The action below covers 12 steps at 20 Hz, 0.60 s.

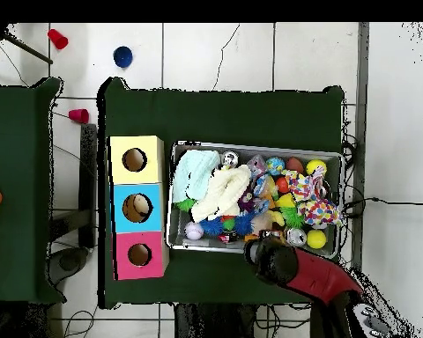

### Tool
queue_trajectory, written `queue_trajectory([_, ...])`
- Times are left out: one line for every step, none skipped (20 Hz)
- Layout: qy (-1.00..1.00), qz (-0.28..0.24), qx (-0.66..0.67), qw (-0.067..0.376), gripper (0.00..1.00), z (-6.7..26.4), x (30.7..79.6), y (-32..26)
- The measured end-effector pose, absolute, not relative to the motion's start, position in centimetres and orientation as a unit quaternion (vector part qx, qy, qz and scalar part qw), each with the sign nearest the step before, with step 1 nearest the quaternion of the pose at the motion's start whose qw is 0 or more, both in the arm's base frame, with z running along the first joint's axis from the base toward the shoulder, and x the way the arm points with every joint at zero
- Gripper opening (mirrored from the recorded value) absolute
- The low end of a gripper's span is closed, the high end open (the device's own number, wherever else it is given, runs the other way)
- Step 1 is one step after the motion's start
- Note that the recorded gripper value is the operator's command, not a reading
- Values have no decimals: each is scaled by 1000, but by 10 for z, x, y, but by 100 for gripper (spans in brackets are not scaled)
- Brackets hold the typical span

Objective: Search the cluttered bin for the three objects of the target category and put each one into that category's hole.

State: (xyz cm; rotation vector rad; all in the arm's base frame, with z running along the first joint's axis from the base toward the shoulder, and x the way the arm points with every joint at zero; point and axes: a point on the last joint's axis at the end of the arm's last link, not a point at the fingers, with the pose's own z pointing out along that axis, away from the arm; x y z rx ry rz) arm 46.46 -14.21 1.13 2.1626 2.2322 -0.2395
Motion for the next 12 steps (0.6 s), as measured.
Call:
queue_trajectory([717,-77,692,14,100,9,468,-143])
queue_trajectory([718,-78,691,17,100,7,470,-145])
queue_trajectory([719,-78,691,18,100,7,472,-146])
queue_trajectory([719,-78,691,20,100,6,474,-148])
queue_trajectory([719,-78,690,22,100,5,476,-151])
queue_trajectory([719,-78,690,24,100,4,478,-154])
queue_trajectory([720,-78,690,25,100,3,478,-156])
queue_trajectory([719,-78,690,25,100,1,479,-158])
queue_trajectory([719,-78,690,26,100,-1,480,-161])
queue_trajectory([719,-76,691,28,100,-6,483,-169])
queue_trajectory([718,-76,691,29,100,-7,484,-172])
queue_trajectory([718,-76,691,29,100,-9,484,-175])
